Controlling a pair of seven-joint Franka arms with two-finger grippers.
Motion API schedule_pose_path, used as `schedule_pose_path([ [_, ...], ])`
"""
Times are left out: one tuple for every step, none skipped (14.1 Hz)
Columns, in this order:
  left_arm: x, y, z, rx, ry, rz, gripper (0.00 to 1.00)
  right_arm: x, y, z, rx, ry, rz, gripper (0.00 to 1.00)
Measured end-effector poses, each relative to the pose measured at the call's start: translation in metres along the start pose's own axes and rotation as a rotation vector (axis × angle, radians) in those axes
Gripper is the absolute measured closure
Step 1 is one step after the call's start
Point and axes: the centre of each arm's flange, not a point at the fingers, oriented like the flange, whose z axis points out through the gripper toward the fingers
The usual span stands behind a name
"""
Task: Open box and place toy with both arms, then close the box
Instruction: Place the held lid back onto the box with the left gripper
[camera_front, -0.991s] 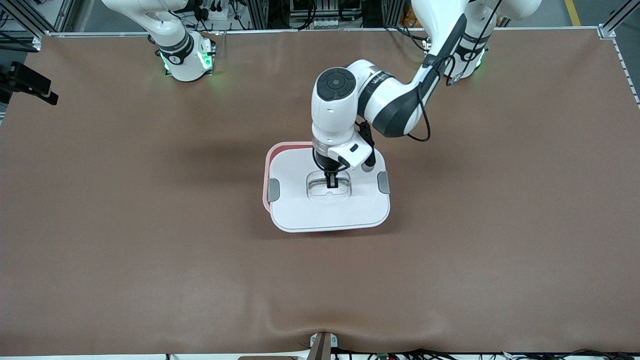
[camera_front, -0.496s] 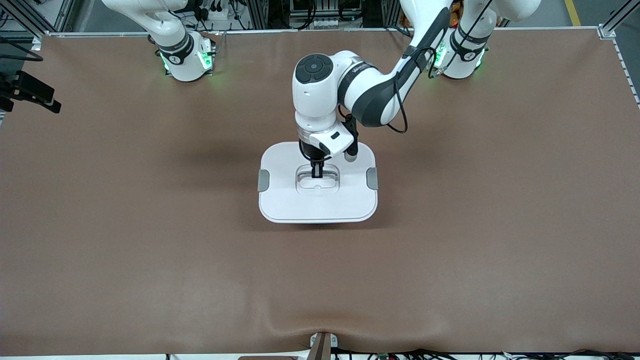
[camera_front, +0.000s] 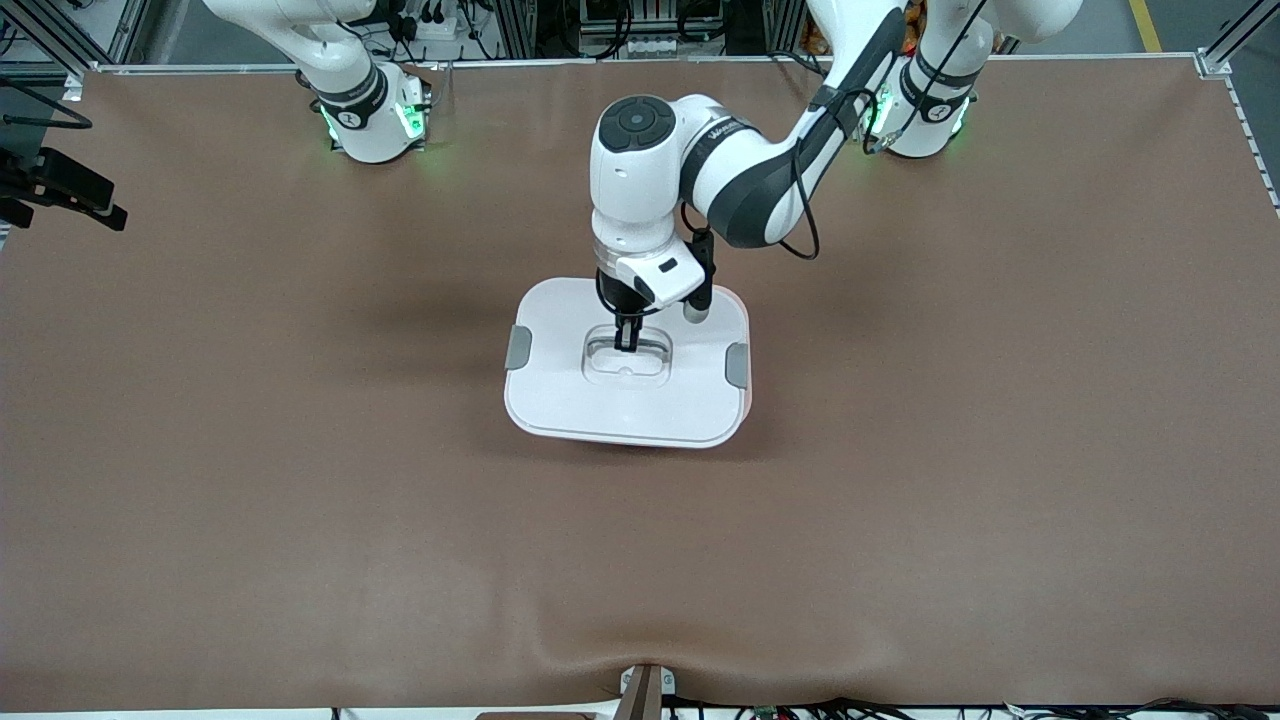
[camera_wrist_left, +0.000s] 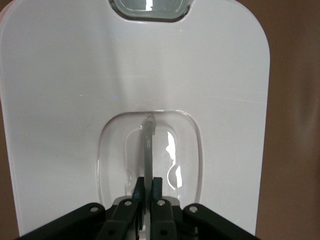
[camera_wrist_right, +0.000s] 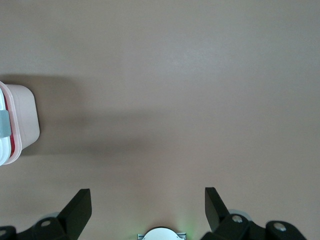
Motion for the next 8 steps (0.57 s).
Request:
schedule_pose_path([
  [0.0017, -0.0049, 0.0014, 0.003, -0.001, 0.004, 0.93, 0.0, 0.0, 0.0, 0.0, 0.0, 0.0, 0.0],
  [0.0031, -0.0079, 0.0028, 0.004, -0.002, 0.005, 0.93, 0.0, -0.0001, 0.0, 0.0, 0.0, 0.0, 0.0],
  [0.0041, -0.0094, 0.0038, 0.004, -0.003, 0.005, 0.93, 0.0, -0.0002, 0.0001, 0.0, 0.0, 0.0, 0.0],
  [0.0048, -0.01, 0.0048, 0.004, -0.003, 0.004, 0.93, 0.0, -0.0005, 0.0001, 0.0, 0.0, -0.001, 0.0],
  [0.0054, -0.0105, 0.0061, 0.006, -0.002, 0.002, 0.93, 0.0, -0.0008, 0.0001, 0.0, 0.0, -0.002, 0.0],
  [0.0062, -0.0112, 0.0077, 0.008, 0.0, 0.0, 0.93, 0.0, -0.0012, 0.0001, 0.0, 0.0, -0.002, 0.0],
  [0.0073, -0.0118, 0.0095, 0.011, 0.003, -0.002, 0.93, 0.0, -0.0016, 0.0001, 0.0, 0.0, -0.003, 0.0],
  [0.0086, -0.0121, 0.0113, 0.013, 0.006, -0.004, 0.93, 0.0, -0.0018, 0.0001, 0.0, 0.0, -0.003, 0.0],
])
